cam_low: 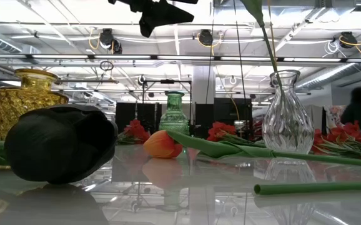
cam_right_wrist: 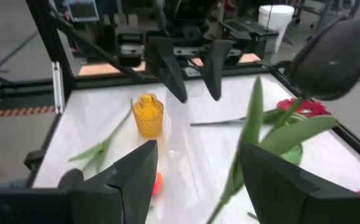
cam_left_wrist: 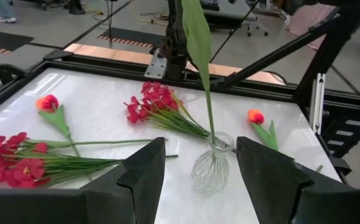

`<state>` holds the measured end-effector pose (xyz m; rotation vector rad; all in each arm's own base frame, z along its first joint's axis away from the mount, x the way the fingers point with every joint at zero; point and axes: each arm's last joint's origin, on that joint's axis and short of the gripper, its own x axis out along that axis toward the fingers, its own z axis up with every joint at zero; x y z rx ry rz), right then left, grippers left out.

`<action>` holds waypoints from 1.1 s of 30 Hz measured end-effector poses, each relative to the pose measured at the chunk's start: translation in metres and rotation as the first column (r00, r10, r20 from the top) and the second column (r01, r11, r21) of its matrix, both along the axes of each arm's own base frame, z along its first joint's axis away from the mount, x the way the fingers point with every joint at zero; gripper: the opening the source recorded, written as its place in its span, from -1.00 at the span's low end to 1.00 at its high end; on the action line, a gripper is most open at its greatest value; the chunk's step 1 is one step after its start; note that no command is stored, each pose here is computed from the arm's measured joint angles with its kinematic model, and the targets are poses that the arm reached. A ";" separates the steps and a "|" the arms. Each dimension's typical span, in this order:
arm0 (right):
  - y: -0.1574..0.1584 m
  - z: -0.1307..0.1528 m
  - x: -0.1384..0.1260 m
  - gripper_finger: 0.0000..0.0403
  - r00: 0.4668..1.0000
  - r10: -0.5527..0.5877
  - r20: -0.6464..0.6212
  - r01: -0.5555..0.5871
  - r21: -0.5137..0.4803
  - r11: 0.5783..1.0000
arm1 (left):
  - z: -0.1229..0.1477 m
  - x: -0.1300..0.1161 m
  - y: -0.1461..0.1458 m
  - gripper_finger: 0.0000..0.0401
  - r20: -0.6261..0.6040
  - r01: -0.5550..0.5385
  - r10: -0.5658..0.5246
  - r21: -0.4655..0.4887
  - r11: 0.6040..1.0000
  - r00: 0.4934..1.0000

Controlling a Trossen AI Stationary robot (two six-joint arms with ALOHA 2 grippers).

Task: Sort flowers into vase by color
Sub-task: Put bottom black flower into the transparent vase

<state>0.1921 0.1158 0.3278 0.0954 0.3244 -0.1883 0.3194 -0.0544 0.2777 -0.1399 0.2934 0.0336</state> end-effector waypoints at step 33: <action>-0.002 -0.001 -0.004 0.09 0.994 0.054 -0.093 -0.060 -0.060 0.996 | -0.057 -0.043 -0.186 -0.08 -0.451 0.308 -0.292 -0.041 0.951 0.843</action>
